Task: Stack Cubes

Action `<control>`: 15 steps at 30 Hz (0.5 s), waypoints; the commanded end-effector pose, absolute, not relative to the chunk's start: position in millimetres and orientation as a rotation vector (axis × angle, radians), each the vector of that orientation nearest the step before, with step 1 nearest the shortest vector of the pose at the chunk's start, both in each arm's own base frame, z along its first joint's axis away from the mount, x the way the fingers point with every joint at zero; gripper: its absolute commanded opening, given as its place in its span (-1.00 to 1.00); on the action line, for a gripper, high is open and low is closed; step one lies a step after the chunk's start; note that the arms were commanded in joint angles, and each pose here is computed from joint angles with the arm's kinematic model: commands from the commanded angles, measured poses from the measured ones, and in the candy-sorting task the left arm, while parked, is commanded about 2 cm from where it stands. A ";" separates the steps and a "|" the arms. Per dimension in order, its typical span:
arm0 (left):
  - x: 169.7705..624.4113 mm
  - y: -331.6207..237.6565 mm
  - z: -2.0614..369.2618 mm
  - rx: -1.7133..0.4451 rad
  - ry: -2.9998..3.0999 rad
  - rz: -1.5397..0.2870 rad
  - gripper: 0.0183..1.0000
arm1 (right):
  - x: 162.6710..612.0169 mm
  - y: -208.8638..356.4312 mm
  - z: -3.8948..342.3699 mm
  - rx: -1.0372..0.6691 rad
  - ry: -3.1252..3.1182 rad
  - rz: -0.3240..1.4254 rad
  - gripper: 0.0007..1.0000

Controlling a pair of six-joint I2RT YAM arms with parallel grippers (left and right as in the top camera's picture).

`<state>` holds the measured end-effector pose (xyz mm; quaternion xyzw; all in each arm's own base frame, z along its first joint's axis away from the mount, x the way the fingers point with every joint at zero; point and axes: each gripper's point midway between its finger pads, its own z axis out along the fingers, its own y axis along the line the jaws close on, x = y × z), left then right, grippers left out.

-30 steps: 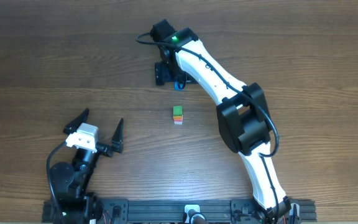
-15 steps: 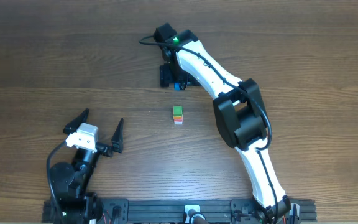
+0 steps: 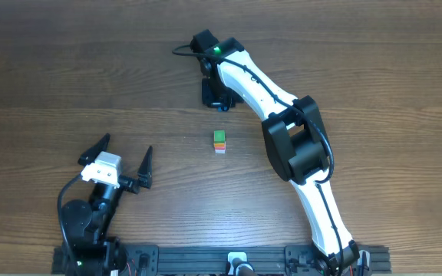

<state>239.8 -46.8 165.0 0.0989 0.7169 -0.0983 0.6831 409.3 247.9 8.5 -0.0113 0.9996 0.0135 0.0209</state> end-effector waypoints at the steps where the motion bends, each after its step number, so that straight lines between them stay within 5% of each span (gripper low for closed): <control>1: 239.7 -46.9 163.6 0.235 1.604 -0.213 1.00 | 410.4 247.0 4.3 -0.031 3.108 0.049 -0.98; 8: 239.7 -46.9 163.7 0.235 1.604 -0.213 1.00 | 414.2 248.3 36.7 -0.031 3.053 0.085 -0.98; 15: 239.7 -46.9 163.7 0.235 1.604 -0.213 1.00 | 405.8 245.8 122.6 -0.060 2.909 0.100 -0.98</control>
